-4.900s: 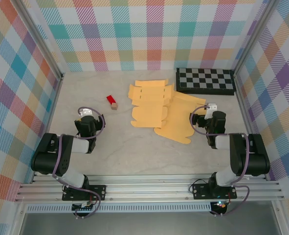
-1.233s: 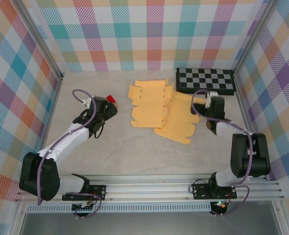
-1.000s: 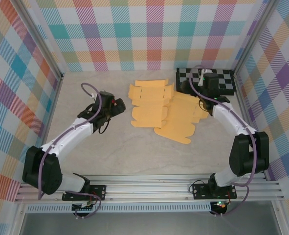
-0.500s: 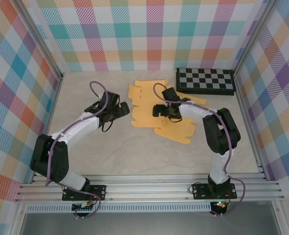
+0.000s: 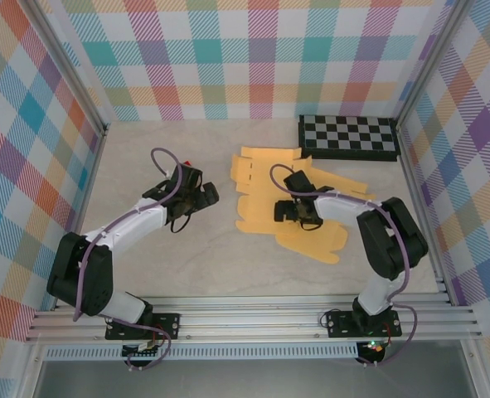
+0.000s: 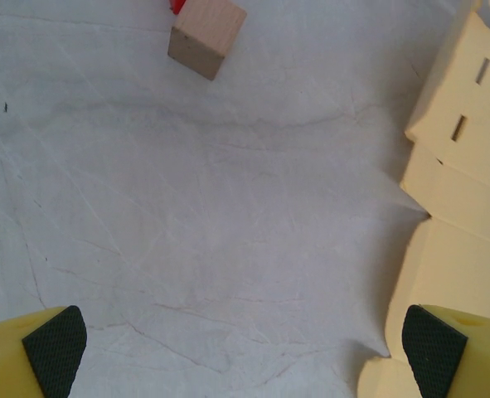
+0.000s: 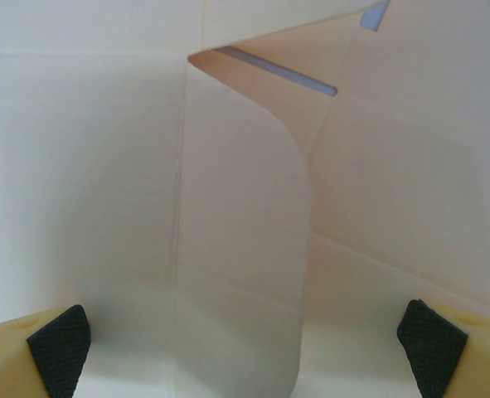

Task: Fold the paper box

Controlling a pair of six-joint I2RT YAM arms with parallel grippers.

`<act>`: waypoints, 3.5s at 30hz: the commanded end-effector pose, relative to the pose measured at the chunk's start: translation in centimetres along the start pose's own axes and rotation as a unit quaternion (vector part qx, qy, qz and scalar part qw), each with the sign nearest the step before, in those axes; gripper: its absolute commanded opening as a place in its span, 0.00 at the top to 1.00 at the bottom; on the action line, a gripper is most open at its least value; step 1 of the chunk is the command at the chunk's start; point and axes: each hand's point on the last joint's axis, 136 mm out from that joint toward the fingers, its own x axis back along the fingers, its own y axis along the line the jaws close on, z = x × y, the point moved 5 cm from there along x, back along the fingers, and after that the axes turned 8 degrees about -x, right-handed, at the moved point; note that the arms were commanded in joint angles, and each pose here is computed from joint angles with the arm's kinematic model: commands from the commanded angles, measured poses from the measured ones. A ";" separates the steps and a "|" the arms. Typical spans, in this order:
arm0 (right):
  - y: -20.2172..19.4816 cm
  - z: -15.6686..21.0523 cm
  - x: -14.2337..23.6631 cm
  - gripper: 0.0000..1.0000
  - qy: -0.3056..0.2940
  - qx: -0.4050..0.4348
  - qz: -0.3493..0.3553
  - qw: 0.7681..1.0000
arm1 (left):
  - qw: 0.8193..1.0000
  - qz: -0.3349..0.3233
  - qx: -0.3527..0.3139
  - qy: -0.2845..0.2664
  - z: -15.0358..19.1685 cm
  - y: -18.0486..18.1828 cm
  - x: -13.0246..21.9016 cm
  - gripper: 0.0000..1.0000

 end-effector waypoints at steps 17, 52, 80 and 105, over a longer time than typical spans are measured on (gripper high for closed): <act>-3.3 0.7 12.0 0.00 -0.043 -0.003 -0.021 0.999 | 0.970 0.208 -0.119 0.033 -1.1 -12.8 -4.7 0.07; 7.1 -7.9 25.1 0.25 -0.228 0.457 -0.232 0.828 | 0.921 0.176 -0.321 -0.131 -4.1 -9.7 9.9 1.00; 12.9 -6.6 18.3 0.40 -0.171 0.643 -0.414 0.621 | 0.860 0.290 -0.315 -0.276 0.4 -5.0 19.9 1.00; 9.1 -6.5 20.6 1.00 -0.131 0.648 -0.336 0.670 | 0.943 0.063 -0.154 -0.289 -2.6 0.9 19.4 0.58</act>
